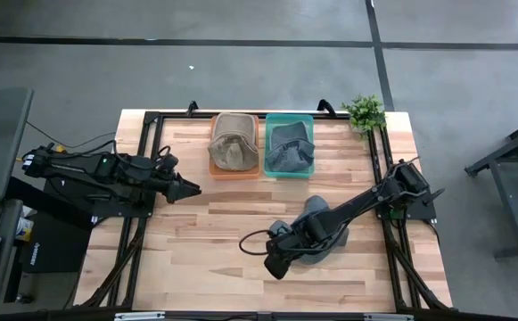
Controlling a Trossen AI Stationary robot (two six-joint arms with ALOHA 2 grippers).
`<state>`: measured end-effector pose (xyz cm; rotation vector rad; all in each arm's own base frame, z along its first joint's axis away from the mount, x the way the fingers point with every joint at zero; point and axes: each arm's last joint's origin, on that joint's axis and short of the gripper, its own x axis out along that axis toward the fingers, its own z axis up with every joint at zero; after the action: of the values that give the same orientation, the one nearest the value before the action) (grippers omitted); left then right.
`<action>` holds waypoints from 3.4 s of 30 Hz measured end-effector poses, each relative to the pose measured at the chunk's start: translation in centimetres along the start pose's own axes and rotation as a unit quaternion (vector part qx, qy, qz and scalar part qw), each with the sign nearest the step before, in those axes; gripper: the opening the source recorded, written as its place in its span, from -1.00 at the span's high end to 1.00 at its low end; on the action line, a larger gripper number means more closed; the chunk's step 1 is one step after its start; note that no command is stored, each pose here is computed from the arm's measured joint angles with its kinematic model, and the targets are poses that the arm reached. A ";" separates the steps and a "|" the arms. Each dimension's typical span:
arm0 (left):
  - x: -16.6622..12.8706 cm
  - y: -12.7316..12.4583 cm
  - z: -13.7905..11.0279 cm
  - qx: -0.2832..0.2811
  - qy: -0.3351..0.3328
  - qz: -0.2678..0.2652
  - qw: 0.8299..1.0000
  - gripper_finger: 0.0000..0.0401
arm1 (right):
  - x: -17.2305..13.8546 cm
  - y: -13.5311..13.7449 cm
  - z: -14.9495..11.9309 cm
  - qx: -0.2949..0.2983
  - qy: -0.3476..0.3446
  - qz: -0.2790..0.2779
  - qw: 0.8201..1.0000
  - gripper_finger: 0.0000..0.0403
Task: Pick & Place hat
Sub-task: Put the black cap into the blue bin
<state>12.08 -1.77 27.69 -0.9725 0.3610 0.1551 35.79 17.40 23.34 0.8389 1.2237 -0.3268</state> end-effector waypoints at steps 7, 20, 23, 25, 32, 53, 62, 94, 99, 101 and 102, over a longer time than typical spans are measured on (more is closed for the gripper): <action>0.0 -0.1 -0.1 0.000 0.020 -0.011 1.000 0.06 | 0.0 0.0 -0.3 0.003 -0.007 -0.006 1.000 0.10; 0.0 0.1 -0.2 -0.003 0.027 -0.003 1.000 0.06 | 0.9 1.2 -4.1 -0.035 -0.004 -0.004 0.999 0.48; 0.0 0.1 -0.2 -0.003 0.027 -0.003 1.000 0.06 | 0.8 0.7 -5.4 -0.027 0.008 -0.046 0.999 0.47; 0.0 0.1 -0.2 -0.003 0.028 -0.002 1.000 0.06 | 0.8 0.2 -6.1 -0.022 0.013 -0.077 0.997 0.43; 0.0 0.2 -0.3 -0.003 0.029 0.000 1.000 0.06 | -0.1 -2.3 -7.4 0.018 0.052 -0.218 0.974 0.10; 0.0 0.2 -0.3 -0.029 0.031 -0.001 0.999 0.06 | -1.6 -7.7 -1.6 0.140 0.010 -0.215 0.966 -0.50; 0.0 0.2 -0.3 -0.030 0.031 -0.001 0.999 0.06 | -3.0 -13.4 -3.6 0.322 -0.053 -0.097 0.940 -0.50; 0.0 0.2 -0.3 -0.071 0.030 0.001 0.997 0.06 | -2.5 -16.8 -5.7 0.445 0.004 -0.112 0.888 -0.50; 0.0 0.2 -0.3 -0.071 0.030 0.001 0.997 0.06 | -1.1 -16.8 -5.0 0.459 0.003 -0.123 0.880 -0.50; 0.0 0.2 -0.3 -0.071 0.030 0.001 0.997 0.06 | -0.6 -16.8 -4.7 0.463 0.001 -0.124 0.877 -0.50; 0.0 0.2 -0.3 -0.071 0.030 0.001 0.997 0.06 | -0.4 -16.8 -4.6 0.464 0.001 -0.126 0.877 -0.50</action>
<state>11.96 -1.91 27.44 -1.1195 0.4100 0.1545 21.75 9.38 16.76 1.4893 1.1576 -1.1888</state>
